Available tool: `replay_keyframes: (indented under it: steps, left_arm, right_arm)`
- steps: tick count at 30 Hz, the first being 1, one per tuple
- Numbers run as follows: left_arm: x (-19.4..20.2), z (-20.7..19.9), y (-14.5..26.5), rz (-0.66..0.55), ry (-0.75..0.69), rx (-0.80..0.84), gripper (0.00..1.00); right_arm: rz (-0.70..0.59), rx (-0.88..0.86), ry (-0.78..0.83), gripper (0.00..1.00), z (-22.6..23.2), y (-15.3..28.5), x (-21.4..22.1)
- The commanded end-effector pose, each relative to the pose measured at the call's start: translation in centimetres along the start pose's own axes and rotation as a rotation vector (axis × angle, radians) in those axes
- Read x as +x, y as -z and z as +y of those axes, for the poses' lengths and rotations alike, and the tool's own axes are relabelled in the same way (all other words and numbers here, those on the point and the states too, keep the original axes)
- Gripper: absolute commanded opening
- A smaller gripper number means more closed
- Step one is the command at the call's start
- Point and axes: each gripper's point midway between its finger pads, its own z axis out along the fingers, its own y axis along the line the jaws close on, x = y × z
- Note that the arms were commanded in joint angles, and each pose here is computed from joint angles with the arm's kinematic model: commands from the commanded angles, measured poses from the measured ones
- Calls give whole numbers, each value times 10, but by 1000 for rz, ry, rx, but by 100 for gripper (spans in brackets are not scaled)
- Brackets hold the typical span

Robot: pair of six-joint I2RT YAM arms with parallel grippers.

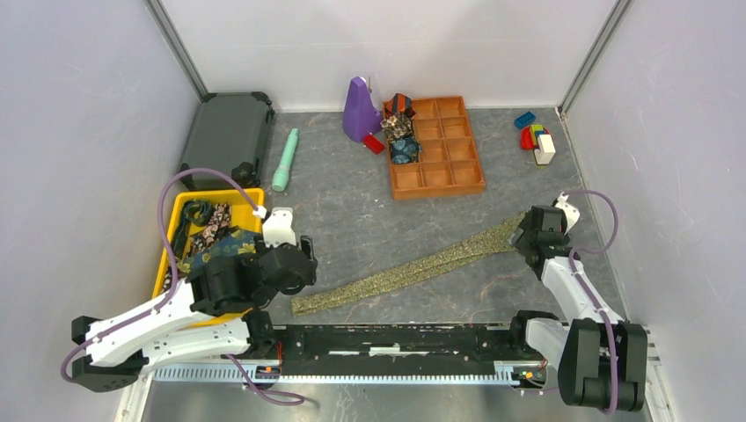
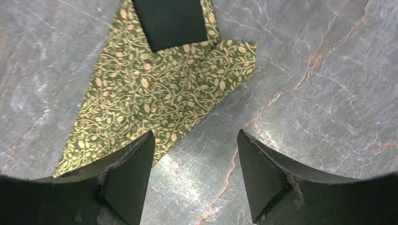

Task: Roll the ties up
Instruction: Flatten out the tie at the center of the board.

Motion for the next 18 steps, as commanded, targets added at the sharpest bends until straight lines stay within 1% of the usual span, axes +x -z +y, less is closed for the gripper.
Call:
replay_keyframes:
  steps: [1,8,12,15,18]
  left_arm:
    - [-8,1,4,-61,-63,69,74]
    - [-10,0,8,-90,-35,124,73]
    - [-10,1,8,-91,-35,120,72]
    - [-10,2,8,-93,-37,111,72]
    - [-11,4,7,-97,-34,102,72]
  right_arm:
    - [-1,47,-72,71,-7,-8,2]
    - [21,53,-96,69,-5,-21,11]
    - [42,64,-72,65,-9,-30,19]
    - [58,51,-58,58,-8,-36,22]
    - [70,45,-48,46,-8,-37,24]
